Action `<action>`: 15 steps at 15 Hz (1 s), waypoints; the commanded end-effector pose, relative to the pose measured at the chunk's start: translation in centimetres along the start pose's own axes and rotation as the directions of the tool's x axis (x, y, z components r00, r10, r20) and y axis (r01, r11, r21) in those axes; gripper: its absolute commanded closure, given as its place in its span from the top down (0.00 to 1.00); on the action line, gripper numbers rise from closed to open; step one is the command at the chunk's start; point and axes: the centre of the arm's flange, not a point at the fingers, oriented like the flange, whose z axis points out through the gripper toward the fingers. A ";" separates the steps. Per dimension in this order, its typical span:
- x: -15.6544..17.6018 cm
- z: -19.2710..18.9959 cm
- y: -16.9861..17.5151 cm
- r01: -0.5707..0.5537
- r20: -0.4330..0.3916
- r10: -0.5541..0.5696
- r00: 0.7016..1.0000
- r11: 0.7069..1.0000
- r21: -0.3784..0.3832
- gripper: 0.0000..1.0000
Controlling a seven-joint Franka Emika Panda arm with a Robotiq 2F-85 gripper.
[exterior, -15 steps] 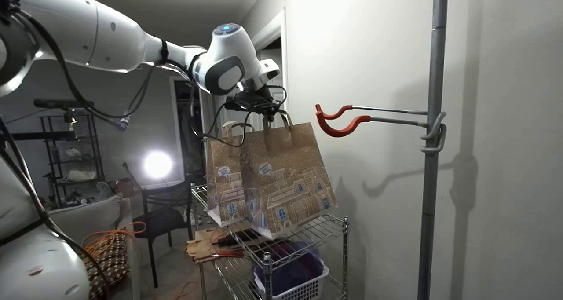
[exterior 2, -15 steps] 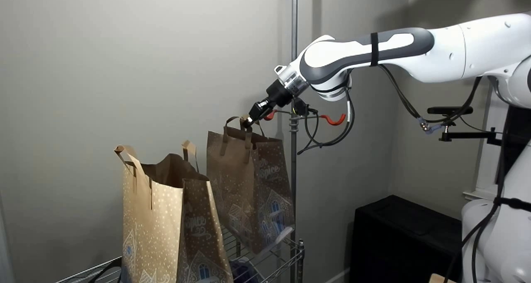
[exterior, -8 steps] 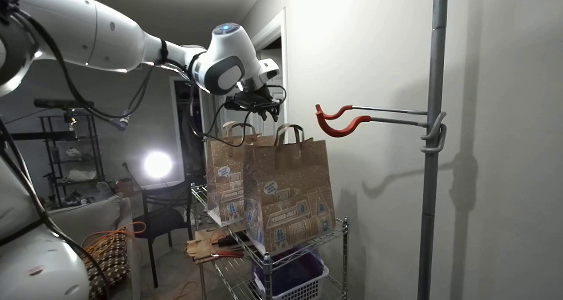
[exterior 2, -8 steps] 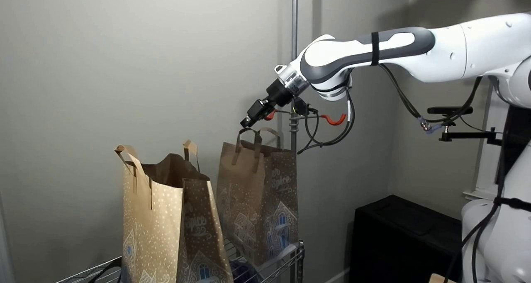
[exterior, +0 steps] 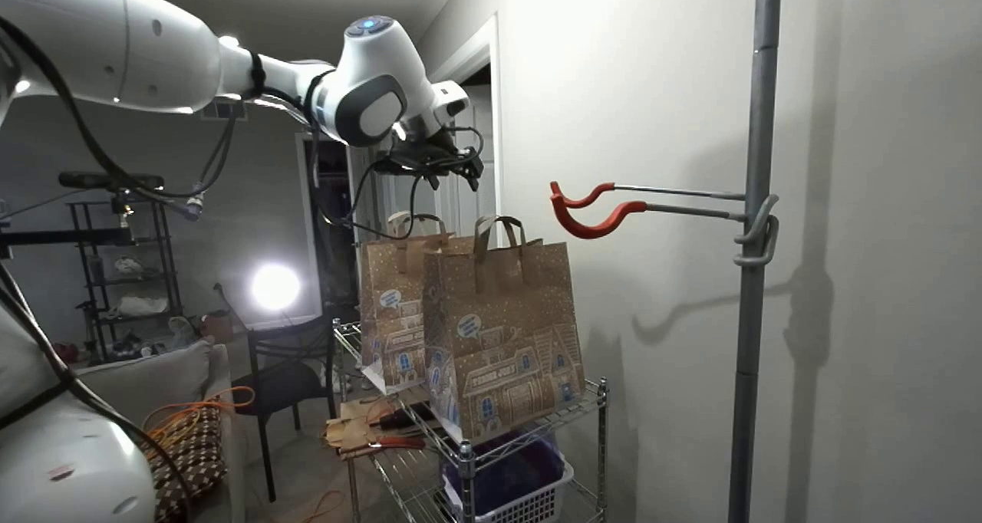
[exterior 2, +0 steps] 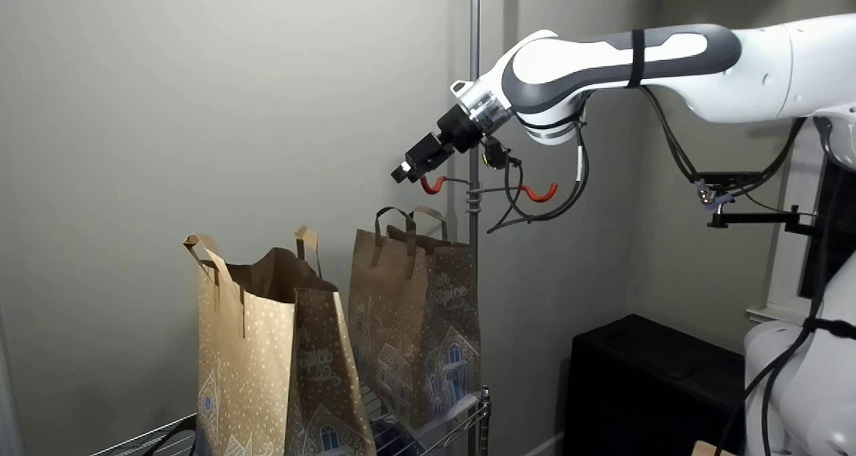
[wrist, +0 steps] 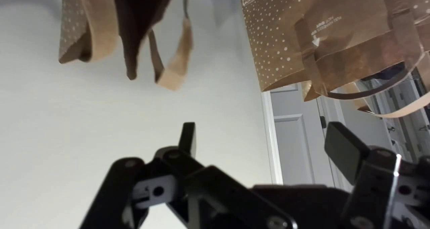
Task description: Take the bags off of the hanger
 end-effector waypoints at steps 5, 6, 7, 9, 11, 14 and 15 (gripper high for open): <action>-0.2 -8.5 -5.8 0.050 0.014 -0.048 0.999 0.993 -0.104 1.00; -0.4 -9.1 -6.1 0.047 0.016 -0.045 0.999 0.990 -0.131 1.00; -0.5 -9.6 -6.2 0.041 0.018 -0.038 0.999 0.988 -0.151 1.00; -0.7 -10.4 -5.9 0.020 0.009 -0.019 1.000 0.981 -0.192 1.00; -0.9 -10.9 -5.5 0.000 0.006 0.001 1.000 0.978 -0.209 1.00; 0.0 -10.7 -5.3 0.010 -0.004 -0.010 1.000 0.984 -0.179 1.00; 0.0 -10.7 -5.3 0.007 -0.004 -0.008 1.000 0.984 -0.179 1.00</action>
